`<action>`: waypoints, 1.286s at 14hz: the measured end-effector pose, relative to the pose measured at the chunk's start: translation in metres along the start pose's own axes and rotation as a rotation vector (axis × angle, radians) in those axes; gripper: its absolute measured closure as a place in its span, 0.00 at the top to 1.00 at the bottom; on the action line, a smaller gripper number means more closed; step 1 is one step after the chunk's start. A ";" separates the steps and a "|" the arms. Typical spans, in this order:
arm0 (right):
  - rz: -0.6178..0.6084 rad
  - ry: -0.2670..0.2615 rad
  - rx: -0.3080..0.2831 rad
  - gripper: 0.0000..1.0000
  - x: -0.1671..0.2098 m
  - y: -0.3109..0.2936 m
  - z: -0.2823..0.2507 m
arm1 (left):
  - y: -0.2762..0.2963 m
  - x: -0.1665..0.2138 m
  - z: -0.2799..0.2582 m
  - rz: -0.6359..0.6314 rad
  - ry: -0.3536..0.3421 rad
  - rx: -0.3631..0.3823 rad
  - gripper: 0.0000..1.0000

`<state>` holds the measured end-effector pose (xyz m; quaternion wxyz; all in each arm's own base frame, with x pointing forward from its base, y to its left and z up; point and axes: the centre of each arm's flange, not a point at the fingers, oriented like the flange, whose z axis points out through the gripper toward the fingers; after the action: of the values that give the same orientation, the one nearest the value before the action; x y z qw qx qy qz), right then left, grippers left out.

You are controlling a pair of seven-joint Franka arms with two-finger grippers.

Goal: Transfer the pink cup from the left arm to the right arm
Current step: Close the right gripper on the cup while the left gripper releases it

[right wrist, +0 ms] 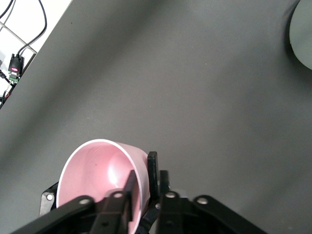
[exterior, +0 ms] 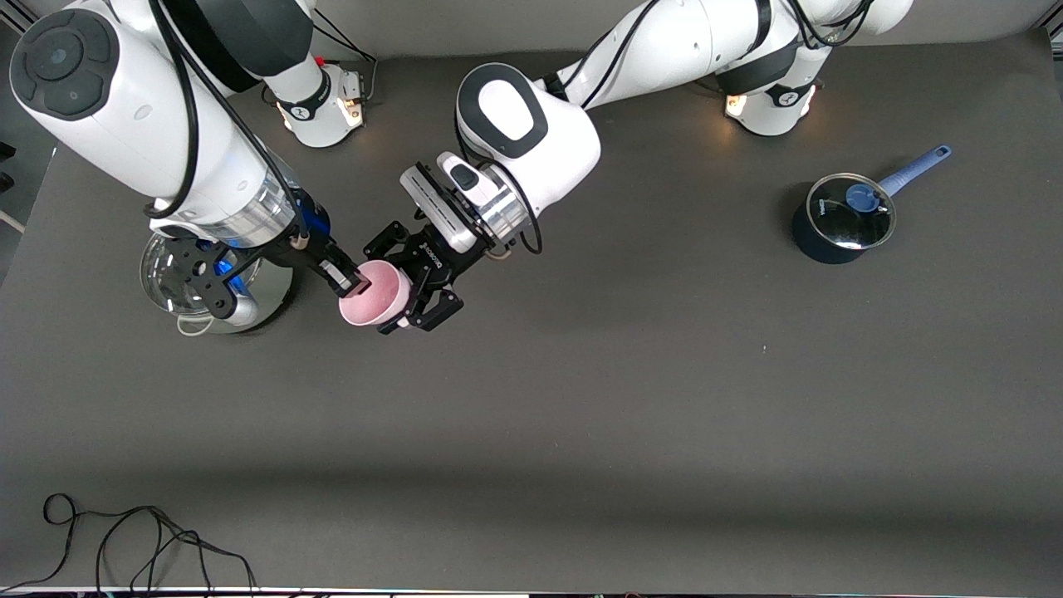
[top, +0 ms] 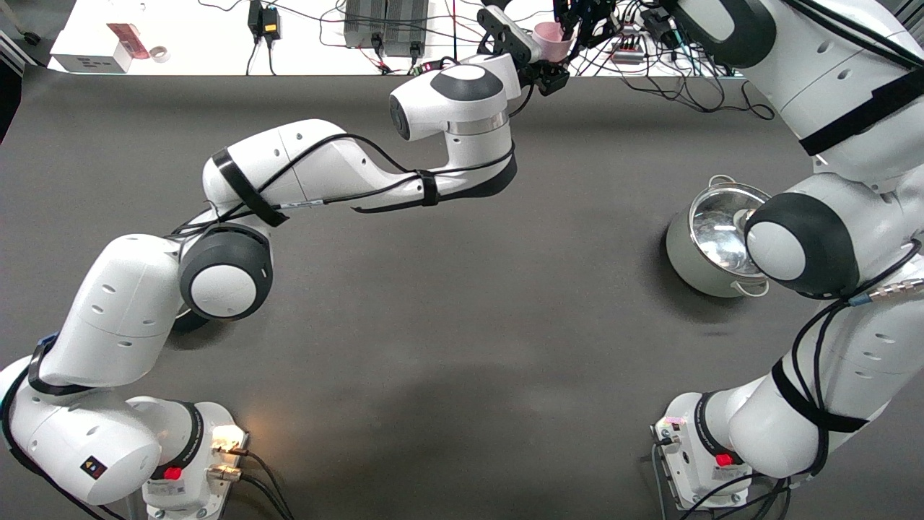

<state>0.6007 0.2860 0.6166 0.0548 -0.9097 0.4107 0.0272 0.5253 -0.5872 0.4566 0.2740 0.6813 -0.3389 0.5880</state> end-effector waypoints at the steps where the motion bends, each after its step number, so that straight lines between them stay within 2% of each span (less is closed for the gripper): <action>1: -0.001 0.000 -0.001 0.05 0.000 0.000 0.000 | 0.002 0.000 0.000 0.002 0.000 -0.002 0.66; 7: -0.002 -0.001 -0.001 0.03 0.000 0.000 0.000 | 0.002 0.001 0.000 0.016 0.000 0.003 0.66; 9: -0.006 0.003 0.018 0.03 -0.002 -0.003 -0.003 | -0.001 0.005 -0.003 0.070 0.000 0.034 0.66; 10: -0.009 0.003 0.027 0.03 -0.003 -0.004 -0.006 | -0.003 0.008 -0.004 0.073 0.003 0.049 0.73; 12: -0.009 0.003 0.031 0.03 -0.004 -0.004 -0.007 | -0.008 0.017 -0.007 0.064 0.014 0.068 0.95; 13: -0.012 0.004 0.035 0.03 -0.004 -0.004 -0.008 | -0.009 0.019 -0.009 0.066 0.014 0.074 1.00; 16: -0.029 0.015 0.058 0.03 0.003 -0.006 -0.011 | -0.017 0.022 -0.010 0.093 0.014 0.069 1.00; 18: -0.044 0.038 0.066 0.03 0.022 -0.004 -0.010 | -0.032 0.020 -0.013 0.130 -0.001 0.019 1.00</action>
<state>0.6188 0.2711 0.6244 0.0777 -0.9166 0.3921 -0.0047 0.5440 -0.5597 0.4796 0.2286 0.6606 -0.3771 0.6075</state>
